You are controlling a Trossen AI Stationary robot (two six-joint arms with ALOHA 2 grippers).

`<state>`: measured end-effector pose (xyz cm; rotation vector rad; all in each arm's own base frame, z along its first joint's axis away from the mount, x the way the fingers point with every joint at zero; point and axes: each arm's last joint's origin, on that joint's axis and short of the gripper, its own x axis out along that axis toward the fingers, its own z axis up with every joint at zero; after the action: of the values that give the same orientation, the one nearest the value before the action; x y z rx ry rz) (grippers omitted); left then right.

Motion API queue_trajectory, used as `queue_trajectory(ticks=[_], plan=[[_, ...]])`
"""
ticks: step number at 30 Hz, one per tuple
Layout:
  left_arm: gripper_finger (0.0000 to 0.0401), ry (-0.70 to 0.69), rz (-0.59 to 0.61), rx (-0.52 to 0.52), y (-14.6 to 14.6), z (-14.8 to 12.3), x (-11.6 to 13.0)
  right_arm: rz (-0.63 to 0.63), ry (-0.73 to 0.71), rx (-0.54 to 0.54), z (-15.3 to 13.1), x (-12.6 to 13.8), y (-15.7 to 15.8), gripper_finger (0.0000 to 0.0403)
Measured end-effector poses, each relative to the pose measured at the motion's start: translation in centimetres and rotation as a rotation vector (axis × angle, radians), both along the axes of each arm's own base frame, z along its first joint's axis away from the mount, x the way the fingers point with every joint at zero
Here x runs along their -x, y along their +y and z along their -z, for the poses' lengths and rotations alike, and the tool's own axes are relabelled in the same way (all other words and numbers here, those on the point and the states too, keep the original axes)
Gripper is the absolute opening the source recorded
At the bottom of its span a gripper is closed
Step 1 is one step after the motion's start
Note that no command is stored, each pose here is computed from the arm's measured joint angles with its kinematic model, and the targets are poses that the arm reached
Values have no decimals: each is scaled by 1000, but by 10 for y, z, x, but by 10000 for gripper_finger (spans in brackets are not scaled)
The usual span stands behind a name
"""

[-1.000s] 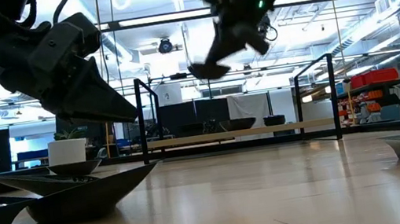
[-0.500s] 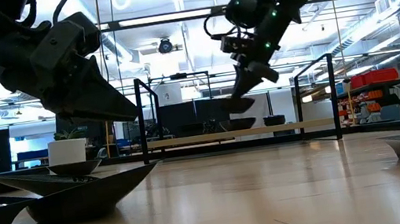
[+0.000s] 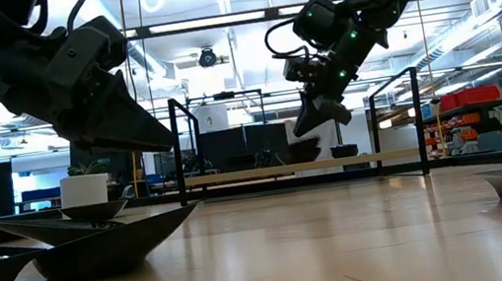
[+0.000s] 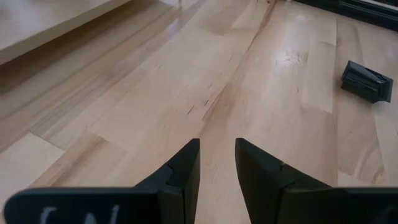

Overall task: Pick & Place Mini shaped plates
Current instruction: Stack the black leaf shaped bowl on top of the other black leaf shaped bowl on the shelf, then stack the black square bowl on top of the other black square bowl on the shelf

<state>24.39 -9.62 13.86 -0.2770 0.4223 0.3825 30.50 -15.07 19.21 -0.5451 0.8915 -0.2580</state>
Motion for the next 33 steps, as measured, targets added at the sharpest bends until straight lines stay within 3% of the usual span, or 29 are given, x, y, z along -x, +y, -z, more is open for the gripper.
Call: queue_trajectory(ticks=[7,12,17,21,27,33], plan=[[106,0,-6,0,2,0,-1,40,-38,-20,1,-1,1,120],[106,1,-5,-1,2,0,-1,205,-173,-192,-6,-2,11,151],[106,1,-5,-1,2,0,-1,298,-275,-414,-16,-4,34,141],[106,1,-5,-2,2,0,-1,174,-296,-611,-18,-17,76,119],[106,10,15,-5,1,0,-1,-83,-316,-666,-25,-32,164,86],[106,78,300,-5,-13,-2,4,-181,-437,-621,-36,-27,239,60]])
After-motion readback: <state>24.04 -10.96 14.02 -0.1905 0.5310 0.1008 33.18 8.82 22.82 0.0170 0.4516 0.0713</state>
